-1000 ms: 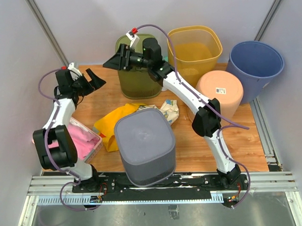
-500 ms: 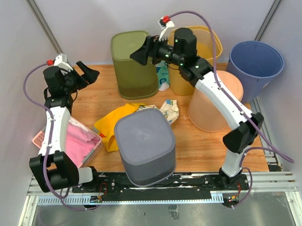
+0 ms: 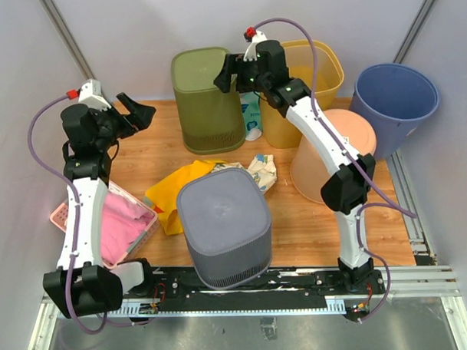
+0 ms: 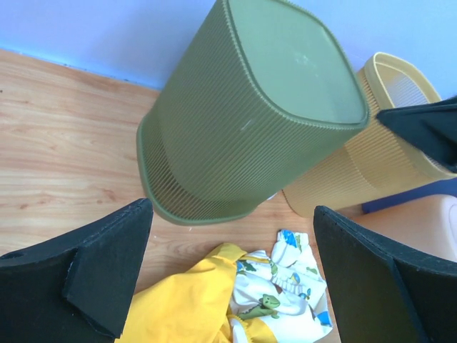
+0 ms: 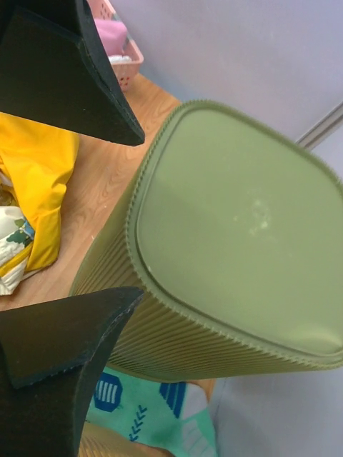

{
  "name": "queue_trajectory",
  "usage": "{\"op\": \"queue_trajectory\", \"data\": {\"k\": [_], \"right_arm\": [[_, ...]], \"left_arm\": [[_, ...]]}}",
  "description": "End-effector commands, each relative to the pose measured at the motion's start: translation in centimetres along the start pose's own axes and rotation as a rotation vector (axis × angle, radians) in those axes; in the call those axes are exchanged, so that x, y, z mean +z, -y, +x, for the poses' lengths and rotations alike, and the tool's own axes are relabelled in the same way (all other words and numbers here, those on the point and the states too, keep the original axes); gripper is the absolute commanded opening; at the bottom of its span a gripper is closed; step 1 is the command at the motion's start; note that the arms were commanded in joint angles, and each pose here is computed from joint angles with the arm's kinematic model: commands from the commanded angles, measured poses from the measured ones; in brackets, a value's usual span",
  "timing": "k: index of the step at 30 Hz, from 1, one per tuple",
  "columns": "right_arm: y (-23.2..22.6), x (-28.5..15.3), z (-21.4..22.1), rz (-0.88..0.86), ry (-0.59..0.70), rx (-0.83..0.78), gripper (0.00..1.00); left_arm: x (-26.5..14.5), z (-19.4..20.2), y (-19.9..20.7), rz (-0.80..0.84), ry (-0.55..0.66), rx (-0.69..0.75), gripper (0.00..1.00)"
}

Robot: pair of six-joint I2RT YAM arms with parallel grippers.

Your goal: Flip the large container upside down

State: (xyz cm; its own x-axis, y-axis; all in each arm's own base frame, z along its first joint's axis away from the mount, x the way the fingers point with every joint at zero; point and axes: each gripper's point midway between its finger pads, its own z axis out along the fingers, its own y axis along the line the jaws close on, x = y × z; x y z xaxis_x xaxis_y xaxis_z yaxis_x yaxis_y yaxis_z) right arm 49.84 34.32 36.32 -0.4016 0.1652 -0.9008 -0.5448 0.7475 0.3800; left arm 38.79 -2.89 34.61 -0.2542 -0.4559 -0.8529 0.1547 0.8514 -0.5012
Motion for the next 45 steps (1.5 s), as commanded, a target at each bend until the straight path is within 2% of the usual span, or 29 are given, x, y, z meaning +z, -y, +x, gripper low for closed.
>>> {"op": "queue_trajectory", "data": {"k": [1, 10, 15, 19, 21, 25, 28, 31, 34, 36, 39, 41, 45], "right_arm": [[2.1, 0.8, -0.4, 0.1, 0.017, -0.001, 0.82], [3.6, 2.1, 0.5, 0.139, 0.057, 0.007, 0.82], [2.8, 4.9, 1.0, 0.041, 0.082, 0.061, 0.82], [-1.8, 7.8, 2.3, -0.187, 0.063, 0.132, 0.82], [-6.0, 8.3, 2.9, -0.334, 0.055, 0.132, 0.82], [-14.4, 7.2, 4.6, -0.639, 0.035, 0.12, 0.82], [-15.7, 5.4, 4.8, -0.716, -0.011, 0.079, 0.82], [-13.7, 3.1, 2.8, -0.671, -0.011, 0.069, 0.82], [-9.5, 0.2, 0.1, -0.537, 0.017, 0.065, 0.82], [-7.7, -3.7, -3.3, -0.478, 0.08, 0.055, 0.82], [-4.0, -8.1, -5.7, -0.367, 0.123, 0.04, 0.82], [-1.3, -10.4, -6.2, -0.229, 0.126, -0.026, 0.82], [5.7, -14.5, -5.7, 0.198, 0.06, -0.224, 0.82]], "left_arm": [[-1.6, -1.7, 1.6, 0.013, 0.043, 0.023, 0.99], [-1.6, -0.7, 0.8, -0.019, 0.008, 0.021, 0.99], [-1.6, -0.7, 1.2, 0.008, 0.009, 0.025, 0.99], [-1.8, -0.8, 1.3, 0.015, 0.013, 0.055, 0.99], [-1.9, -1.0, 1.2, 0.006, 0.027, 0.066, 0.99], [-2.3, -2.3, 1.3, -0.015, 0.075, 0.082, 0.99], [-2.7, -3.4, 2.0, -0.007, 0.097, 0.101, 0.99], [-2.9, -4.2, 3.1, 0.028, 0.098, 0.113, 0.99], [-3.1, -5.3, 4.6, 0.066, 0.11, 0.134, 0.99], [-2.5, -5.3, 5.6, 0.071, 0.084, 0.162, 0.99], [-1.5, -4.6, 8.8, 0.124, 0.057, 0.204, 0.99], [-1.0, -4.0, 11.5, 0.176, 0.047, 0.219, 0.99], [0.6, -1.4, 16.2, 0.269, -0.015, 0.237, 0.99]]}}
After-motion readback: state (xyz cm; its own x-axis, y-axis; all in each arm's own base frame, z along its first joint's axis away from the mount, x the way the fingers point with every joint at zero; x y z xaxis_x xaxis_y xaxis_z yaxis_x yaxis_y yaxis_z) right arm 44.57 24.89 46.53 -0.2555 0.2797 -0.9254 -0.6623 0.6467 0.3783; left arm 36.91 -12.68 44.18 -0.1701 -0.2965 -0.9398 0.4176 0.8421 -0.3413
